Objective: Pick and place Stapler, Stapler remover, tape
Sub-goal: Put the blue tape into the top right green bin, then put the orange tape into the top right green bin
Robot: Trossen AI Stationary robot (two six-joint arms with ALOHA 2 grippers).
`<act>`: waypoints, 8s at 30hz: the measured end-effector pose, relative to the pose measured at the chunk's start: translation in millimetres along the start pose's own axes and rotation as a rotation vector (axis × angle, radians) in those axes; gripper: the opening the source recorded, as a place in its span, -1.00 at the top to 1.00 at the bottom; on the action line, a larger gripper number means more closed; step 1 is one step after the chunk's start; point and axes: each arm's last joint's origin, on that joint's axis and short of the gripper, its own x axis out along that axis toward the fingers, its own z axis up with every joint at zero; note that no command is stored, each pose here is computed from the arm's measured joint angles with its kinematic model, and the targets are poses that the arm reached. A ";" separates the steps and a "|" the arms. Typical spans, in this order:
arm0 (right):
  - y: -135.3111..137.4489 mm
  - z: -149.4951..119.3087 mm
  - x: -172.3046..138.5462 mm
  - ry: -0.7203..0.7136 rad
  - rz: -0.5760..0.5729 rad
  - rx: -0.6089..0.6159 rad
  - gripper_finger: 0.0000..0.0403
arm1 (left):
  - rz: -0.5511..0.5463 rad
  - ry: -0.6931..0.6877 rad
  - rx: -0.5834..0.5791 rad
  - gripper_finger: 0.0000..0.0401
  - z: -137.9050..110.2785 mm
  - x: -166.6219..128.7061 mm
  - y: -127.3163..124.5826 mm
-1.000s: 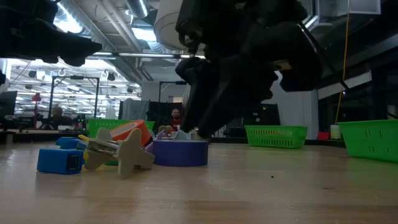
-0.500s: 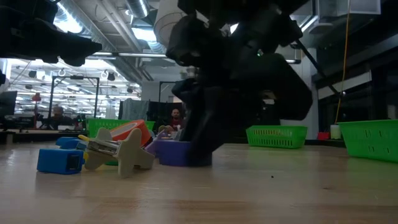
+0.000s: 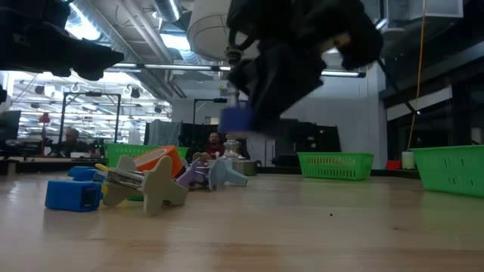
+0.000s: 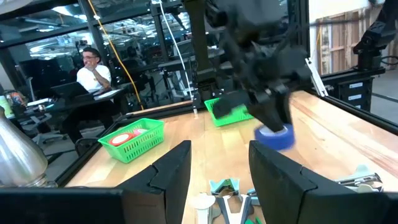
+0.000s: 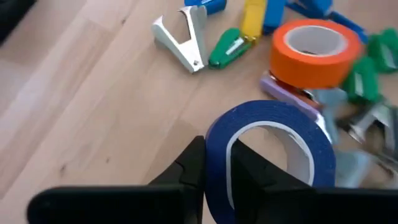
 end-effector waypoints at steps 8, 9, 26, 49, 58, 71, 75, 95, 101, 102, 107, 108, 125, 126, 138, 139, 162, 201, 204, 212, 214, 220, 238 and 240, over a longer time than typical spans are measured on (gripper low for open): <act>-27.2 -15.6 -61.9 0.068 -0.038 0.071 0.76 | 0.000 0.000 0.000 0.22 0.0 0.0 0.0; -30.8 -18.5 -69.7 0.075 -0.042 0.084 0.75 | 0.000 -0.001 0.000 0.22 0.2 0.0 0.0; -92.0 -95.0 -135.9 0.022 -0.166 0.256 0.75 | 0.000 0.000 0.000 0.22 0.1 0.0 0.0; -114.3 -215.0 -133.7 0.203 -0.425 0.578 0.74 | 0.000 0.000 0.000 0.22 0.0 0.0 0.0; -124.8 -233.8 -146.0 0.215 -0.455 0.640 0.74 | 0.000 0.000 0.000 0.22 0.0 0.0 0.0; -126.5 -237.2 -148.1 0.240 -0.504 0.695 0.37 | 0.000 0.000 0.000 0.22 0.1 0.0 0.0; -127.5 -239.1 -149.4 0.274 -0.588 0.771 0.21 | 0.000 0.000 0.000 0.22 0.0 0.0 0.0; -139.5 -162.1 -187.5 0.074 -0.621 0.625 -0.03 | 0.000 -0.001 0.000 0.22 0.1 0.0 0.0; -126.9 -125.2 -177.8 -0.029 -0.603 0.495 -0.03 | 0.000 0.000 0.000 0.22 0.0 0.0 0.0; -124.3 -119.4 -174.5 -0.043 -0.597 0.472 -0.03 | 0.000 -0.001 0.000 0.22 0.0 0.0 0.0; -111.7 -91.1 -154.5 -0.117 -0.571 0.326 -0.03 | 0.000 -0.001 0.000 0.22 0.0 0.0 0.0; -109.4 -86.5 -150.1 -0.125 -0.566 0.290 -0.03 | 0.000 -0.001 0.000 0.22 0.0 0.0 0.0; -108.0 -23.8 -71.6 -0.155 -0.373 0.007 -0.03 | 0.000 0.000 0.000 0.22 0.0 0.0 0.0; -110.4 -17.9 -67.2 -0.143 -0.353 0.006 -0.03 | 0.000 0.000 0.000 0.22 0.1 0.0 0.0; -98.6 36.9 -23.8 -0.059 -0.090 -0.149 -0.03 | 0.000 -0.001 0.000 0.22 0.1 0.0 0.0; -94.6 41.8 -21.9 -0.074 -0.073 -0.155 -0.03 | 0.000 0.000 0.000 0.22 0.1 0.0 0.0; -32.6 53.0 66.3 -0.060 -0.069 -0.370 -0.03 | -0.001 0.004 0.001 0.22 -0.3 0.4 -0.1; -35.7 46.3 -11.4 0.108 -0.111 -0.058 0.79 | -0.002 0.008 0.001 0.22 -0.6 0.5 -0.2; -46.6 39.2 -38.9 0.148 -0.115 -0.034 0.79 | -0.001 0.008 0.001 0.22 -0.6 0.5 -0.1; -91.6 -10.0 -94.0 0.204 -0.135 0.126 0.79 | -0.002 0.008 0.001 0.22 -0.6 0.5 -0.2; -100.1 -29.9 -102.8 0.194 -0.157 0.160 0.79 | -0.002 0.008 0.001 0.22 -0.6 0.5 -0.2; -113.2 -89.0 -127.2 0.129 -0.265 0.226 0.79 | -0.001 0.008 0.001 0.22 -0.6 0.5 -0.2; -93.7 -212.1 -134.7 0.177 -0.647 0.568 0.75 | -0.002 0.008 0.001 0.22 -0.5 0.5 -0.2; -94.8 -215.9 -131.6 0.189 -0.709 0.559 0.75 | -0.002 0.008 0.001 0.22 -0.6 0.5 -0.2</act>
